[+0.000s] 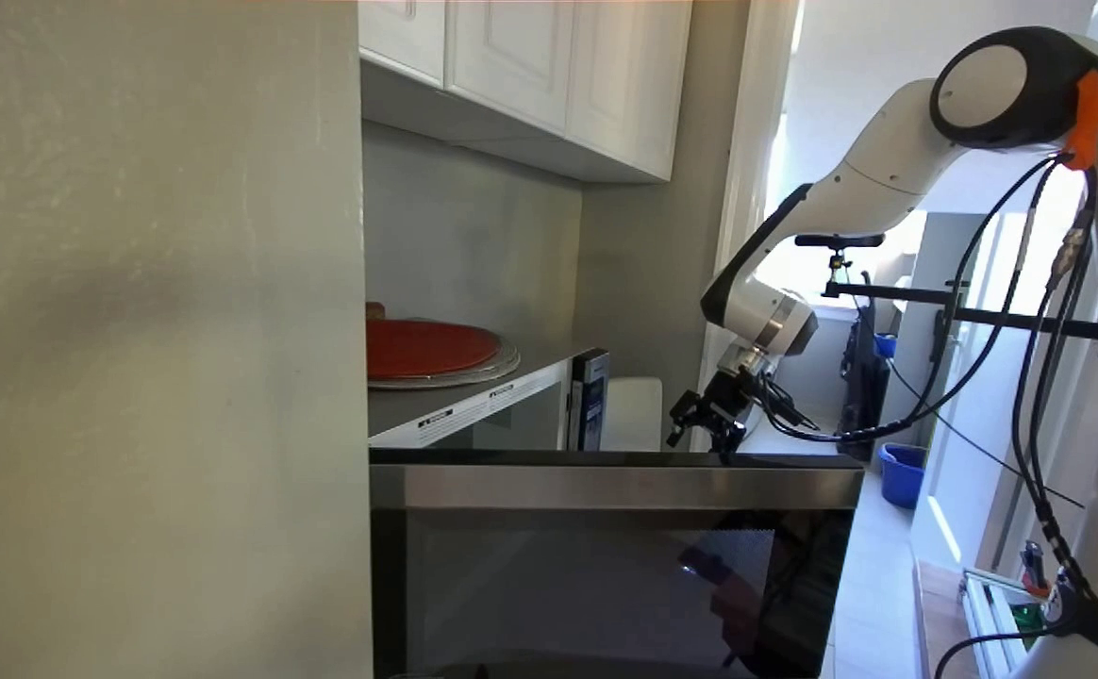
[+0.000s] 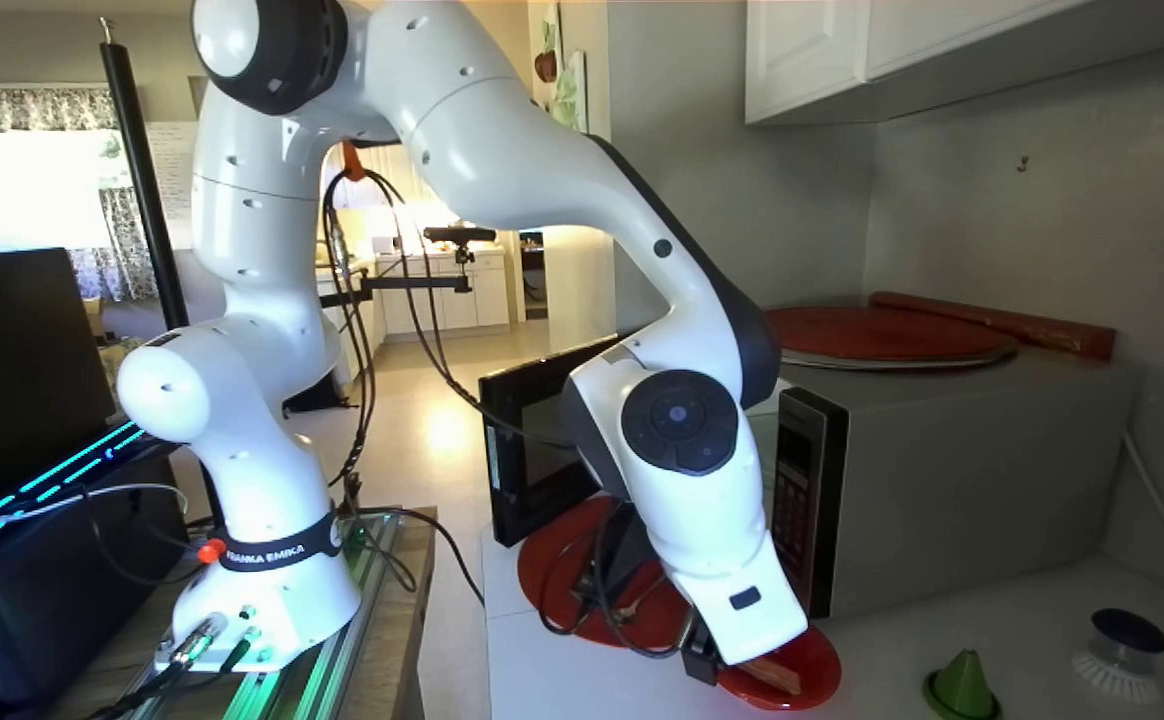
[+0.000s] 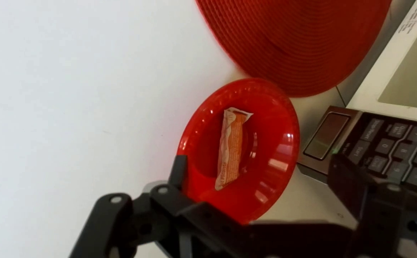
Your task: Open the microwave oven the place the red bowl inside the oven.
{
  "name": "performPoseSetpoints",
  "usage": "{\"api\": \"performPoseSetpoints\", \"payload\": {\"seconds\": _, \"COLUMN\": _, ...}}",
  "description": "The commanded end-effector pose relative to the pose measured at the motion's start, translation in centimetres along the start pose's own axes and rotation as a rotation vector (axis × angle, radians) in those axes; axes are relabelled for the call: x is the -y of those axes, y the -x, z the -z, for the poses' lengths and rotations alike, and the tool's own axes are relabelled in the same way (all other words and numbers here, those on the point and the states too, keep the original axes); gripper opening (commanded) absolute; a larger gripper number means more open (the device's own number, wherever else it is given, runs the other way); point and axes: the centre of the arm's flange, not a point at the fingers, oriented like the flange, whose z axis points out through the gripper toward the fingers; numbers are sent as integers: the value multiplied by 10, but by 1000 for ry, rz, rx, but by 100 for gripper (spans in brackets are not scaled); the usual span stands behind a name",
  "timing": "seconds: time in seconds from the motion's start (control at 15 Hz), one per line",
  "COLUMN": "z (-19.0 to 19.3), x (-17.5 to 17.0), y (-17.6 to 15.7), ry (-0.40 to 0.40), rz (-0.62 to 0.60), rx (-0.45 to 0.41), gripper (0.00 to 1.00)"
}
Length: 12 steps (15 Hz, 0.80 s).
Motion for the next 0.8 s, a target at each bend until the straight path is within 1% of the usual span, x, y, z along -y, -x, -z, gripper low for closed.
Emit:
{"api": "performPoseSetpoints", "payload": {"seconds": 0.0, "z": -10, "x": -13, "y": -3, "ry": -2, "rz": -25, "rx": 0, "gripper": 100}}
{"api": "performPoseSetpoints", "payload": {"seconds": 0.27, "z": -14, "x": -27, "y": -4, "ry": -9, "rz": -57, "rx": 8, "gripper": 100}}
{"api": "performPoseSetpoints", "payload": {"seconds": 0.53, "z": -24, "x": -40, "y": -5, "ry": -35, "rz": -97, "rx": 20, "gripper": 100}}
{"api": "performPoseSetpoints", "payload": {"seconds": 0.73, "z": -35, "x": -44, "y": -7, "ry": -59, "rz": -118, "rx": 19, "gripper": 100}}
